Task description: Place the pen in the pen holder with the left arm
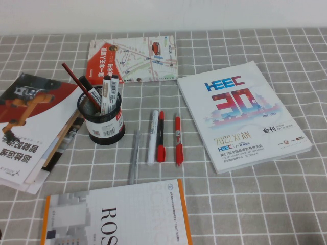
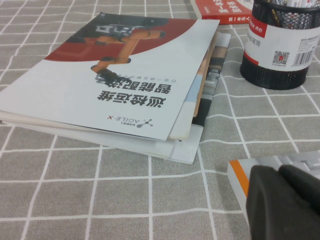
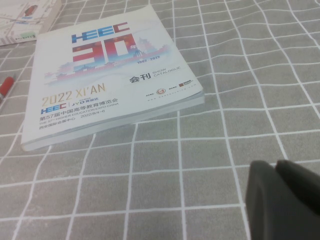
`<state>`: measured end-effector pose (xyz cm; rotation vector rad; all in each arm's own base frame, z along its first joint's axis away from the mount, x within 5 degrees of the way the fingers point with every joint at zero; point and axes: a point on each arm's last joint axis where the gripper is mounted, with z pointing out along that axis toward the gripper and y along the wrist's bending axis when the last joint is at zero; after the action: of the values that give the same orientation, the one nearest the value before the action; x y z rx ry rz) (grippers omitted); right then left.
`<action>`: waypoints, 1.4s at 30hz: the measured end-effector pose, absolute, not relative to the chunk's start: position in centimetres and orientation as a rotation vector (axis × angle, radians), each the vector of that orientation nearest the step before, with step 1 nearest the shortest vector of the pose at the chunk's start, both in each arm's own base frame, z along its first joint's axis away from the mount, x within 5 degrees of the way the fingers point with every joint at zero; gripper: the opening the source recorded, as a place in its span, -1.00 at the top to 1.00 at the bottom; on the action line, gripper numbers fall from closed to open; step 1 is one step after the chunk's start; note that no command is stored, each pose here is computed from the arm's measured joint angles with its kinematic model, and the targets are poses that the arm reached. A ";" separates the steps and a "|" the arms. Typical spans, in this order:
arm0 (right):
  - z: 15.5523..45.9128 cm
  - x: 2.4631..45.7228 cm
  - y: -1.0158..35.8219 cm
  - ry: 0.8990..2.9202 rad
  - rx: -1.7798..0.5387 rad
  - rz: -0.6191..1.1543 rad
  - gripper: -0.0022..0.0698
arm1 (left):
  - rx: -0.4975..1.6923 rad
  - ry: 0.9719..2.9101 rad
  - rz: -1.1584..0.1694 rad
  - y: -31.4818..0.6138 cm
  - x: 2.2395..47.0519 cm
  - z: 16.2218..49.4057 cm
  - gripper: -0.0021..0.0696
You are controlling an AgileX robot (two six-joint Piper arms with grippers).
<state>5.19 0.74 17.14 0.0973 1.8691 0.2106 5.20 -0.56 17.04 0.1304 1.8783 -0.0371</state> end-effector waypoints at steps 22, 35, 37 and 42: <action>17.1 5.2 0.7 1.869 0.097 0.211 0.98 | -0.310 1.632 -0.510 -1.0 5.6 19.2 0.94; 17.1 5.2 0.7 1.869 0.097 0.211 0.98 | -0.334 1.623 -0.518 -1.0 5.7 19.3 0.94; 17.1 5.2 0.7 1.869 0.097 0.211 0.98 | -0.342 1.701 -0.529 -1.2 6.0 19.3 0.94; 17.1 5.2 0.7 1.869 0.097 0.211 0.98 | -0.312 1.881 -0.535 -1.8 7.2 22.3 0.94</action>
<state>5.19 0.74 17.14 0.0973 1.8691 0.2106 7.18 -1.85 22.26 -0.3120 1.8814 -0.5346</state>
